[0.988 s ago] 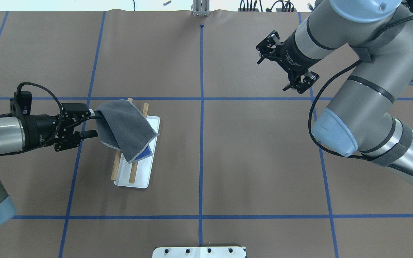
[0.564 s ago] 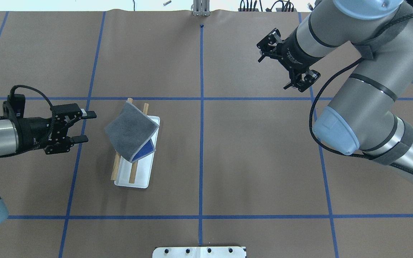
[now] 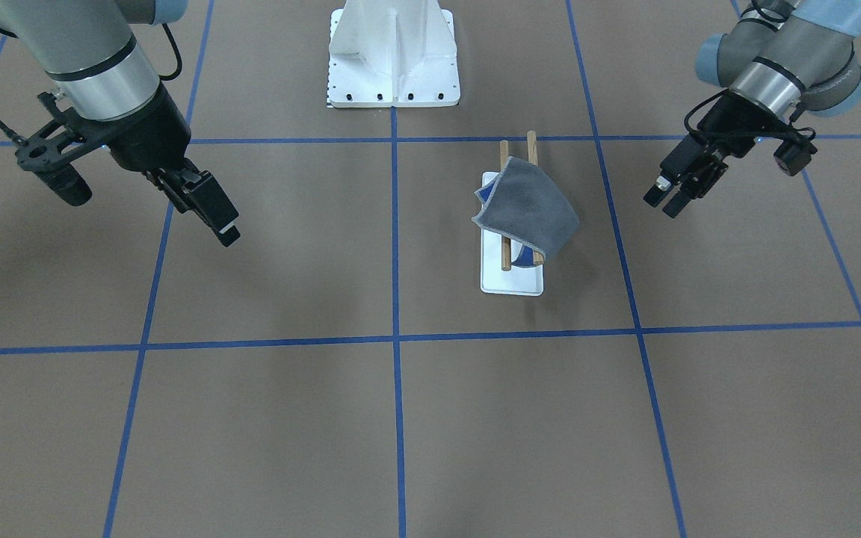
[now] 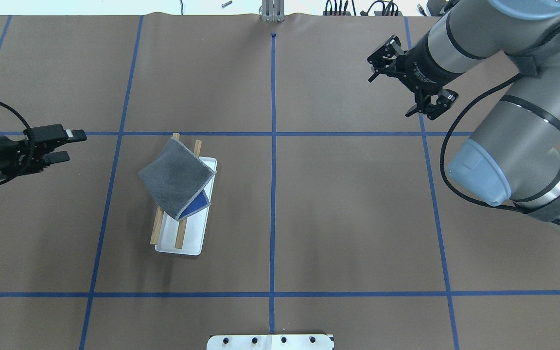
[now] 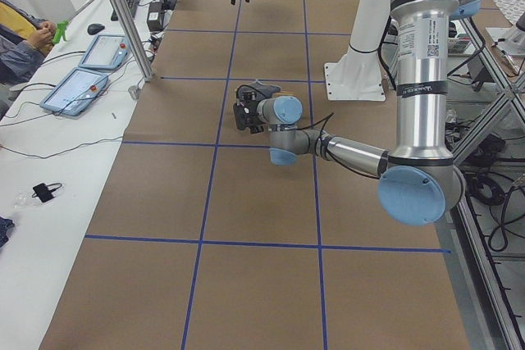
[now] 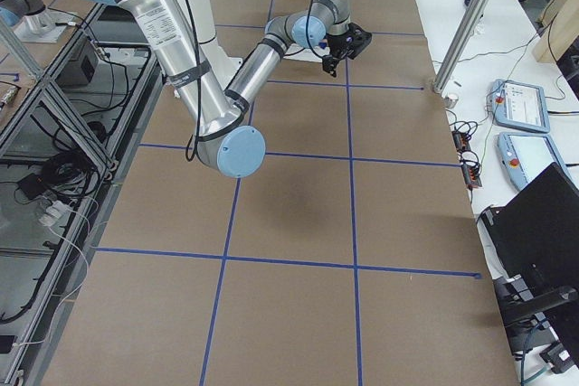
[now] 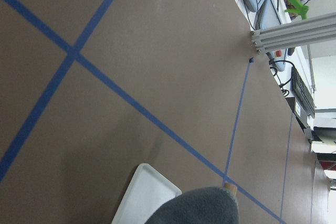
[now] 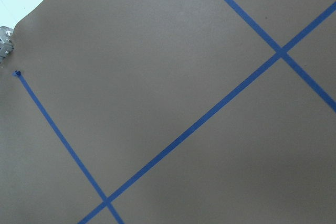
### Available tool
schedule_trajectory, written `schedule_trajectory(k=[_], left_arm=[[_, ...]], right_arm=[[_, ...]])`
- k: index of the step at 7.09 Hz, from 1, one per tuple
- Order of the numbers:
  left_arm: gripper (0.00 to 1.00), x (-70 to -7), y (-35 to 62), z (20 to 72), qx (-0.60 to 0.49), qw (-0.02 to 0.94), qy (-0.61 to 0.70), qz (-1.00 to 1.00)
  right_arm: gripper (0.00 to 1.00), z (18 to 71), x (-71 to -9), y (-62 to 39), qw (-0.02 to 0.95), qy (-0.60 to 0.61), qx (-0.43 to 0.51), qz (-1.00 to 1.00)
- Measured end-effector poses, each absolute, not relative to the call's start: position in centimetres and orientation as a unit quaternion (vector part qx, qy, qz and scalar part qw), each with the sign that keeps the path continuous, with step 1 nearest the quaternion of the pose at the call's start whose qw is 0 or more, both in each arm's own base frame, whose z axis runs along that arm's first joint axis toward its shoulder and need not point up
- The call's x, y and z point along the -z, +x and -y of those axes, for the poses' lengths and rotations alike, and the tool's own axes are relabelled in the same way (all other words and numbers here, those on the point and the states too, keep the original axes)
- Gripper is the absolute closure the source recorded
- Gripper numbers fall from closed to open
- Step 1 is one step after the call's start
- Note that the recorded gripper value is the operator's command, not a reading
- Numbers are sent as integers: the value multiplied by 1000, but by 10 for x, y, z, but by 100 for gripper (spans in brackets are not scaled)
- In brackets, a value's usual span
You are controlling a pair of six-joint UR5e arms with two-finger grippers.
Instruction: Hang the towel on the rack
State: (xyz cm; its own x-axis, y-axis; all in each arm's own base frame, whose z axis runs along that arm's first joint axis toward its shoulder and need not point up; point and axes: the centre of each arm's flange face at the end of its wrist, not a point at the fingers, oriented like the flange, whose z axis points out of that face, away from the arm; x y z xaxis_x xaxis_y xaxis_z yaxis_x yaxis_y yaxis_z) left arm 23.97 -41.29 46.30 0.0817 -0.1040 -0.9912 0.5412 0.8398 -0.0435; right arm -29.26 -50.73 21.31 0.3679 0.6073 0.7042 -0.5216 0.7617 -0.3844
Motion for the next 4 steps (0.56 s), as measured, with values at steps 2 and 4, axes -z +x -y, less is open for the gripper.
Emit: schedule_trajectory(k=[2, 4], left_arm=[[2, -511, 201, 442, 146, 795, 270, -523], [2, -548, 151, 468, 58, 861, 310, -400]], right_arm=[[0, 514, -264, -255, 862, -5, -285, 419], [0, 520, -322, -212, 899, 33, -216, 380]])
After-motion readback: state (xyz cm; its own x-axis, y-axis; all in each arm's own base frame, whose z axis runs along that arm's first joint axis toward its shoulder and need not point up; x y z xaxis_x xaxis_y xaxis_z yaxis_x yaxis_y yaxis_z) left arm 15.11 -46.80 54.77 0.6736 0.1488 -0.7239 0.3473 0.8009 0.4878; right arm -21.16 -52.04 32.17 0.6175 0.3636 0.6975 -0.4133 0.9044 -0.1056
